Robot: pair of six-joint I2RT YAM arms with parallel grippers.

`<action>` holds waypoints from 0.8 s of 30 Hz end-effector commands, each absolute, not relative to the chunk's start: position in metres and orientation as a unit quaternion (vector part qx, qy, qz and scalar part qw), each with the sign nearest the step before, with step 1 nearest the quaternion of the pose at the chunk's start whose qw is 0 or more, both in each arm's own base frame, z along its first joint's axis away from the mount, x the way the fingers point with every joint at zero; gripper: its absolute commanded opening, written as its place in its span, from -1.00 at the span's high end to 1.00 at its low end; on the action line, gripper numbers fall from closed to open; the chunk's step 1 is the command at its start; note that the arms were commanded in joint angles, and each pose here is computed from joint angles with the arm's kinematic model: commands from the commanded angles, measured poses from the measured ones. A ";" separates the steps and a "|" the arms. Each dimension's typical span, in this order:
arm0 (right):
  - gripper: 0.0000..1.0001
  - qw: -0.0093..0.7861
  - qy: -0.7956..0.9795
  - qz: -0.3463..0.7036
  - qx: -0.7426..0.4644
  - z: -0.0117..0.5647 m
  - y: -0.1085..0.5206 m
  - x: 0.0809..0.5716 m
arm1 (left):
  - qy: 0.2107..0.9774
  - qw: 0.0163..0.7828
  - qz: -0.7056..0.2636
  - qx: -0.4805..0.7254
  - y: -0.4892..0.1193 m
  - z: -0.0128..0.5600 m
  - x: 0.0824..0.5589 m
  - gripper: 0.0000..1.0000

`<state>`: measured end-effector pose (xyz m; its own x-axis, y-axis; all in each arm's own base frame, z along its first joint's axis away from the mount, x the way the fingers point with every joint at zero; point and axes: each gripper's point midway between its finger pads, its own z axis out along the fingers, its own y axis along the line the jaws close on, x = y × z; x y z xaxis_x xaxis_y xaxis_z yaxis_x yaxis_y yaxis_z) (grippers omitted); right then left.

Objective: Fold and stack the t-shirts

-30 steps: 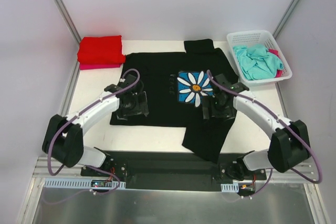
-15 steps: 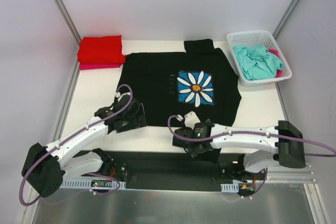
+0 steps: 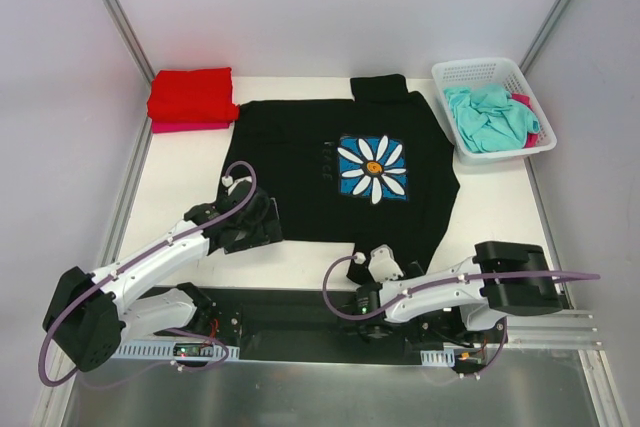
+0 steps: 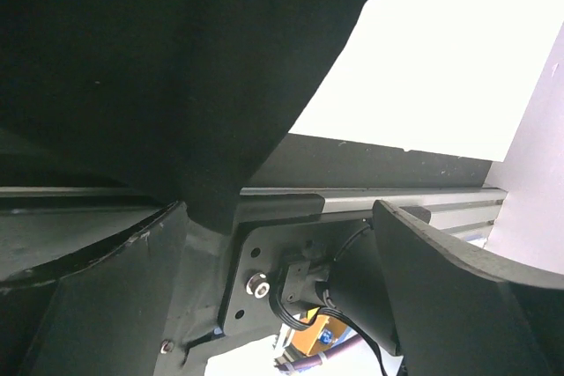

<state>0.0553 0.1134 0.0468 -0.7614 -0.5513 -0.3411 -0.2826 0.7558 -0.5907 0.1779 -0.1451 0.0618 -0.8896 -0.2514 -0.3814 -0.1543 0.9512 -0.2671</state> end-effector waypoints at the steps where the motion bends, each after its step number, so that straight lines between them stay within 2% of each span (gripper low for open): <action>1: -0.77 0.270 0.908 -0.260 -0.189 0.041 0.109 0.052 | 0.962 0.220 -0.130 -0.097 -0.156 0.074 0.185 -0.98; 14: -0.72 0.277 0.899 -0.252 -0.226 0.048 0.148 0.044 | 0.964 0.219 -0.124 -0.088 -0.163 0.080 0.182 -0.98; 24: -0.69 0.274 0.902 -0.267 -0.200 0.041 0.126 0.044 | 0.961 0.228 -0.129 -0.088 -0.164 0.087 0.182 -0.98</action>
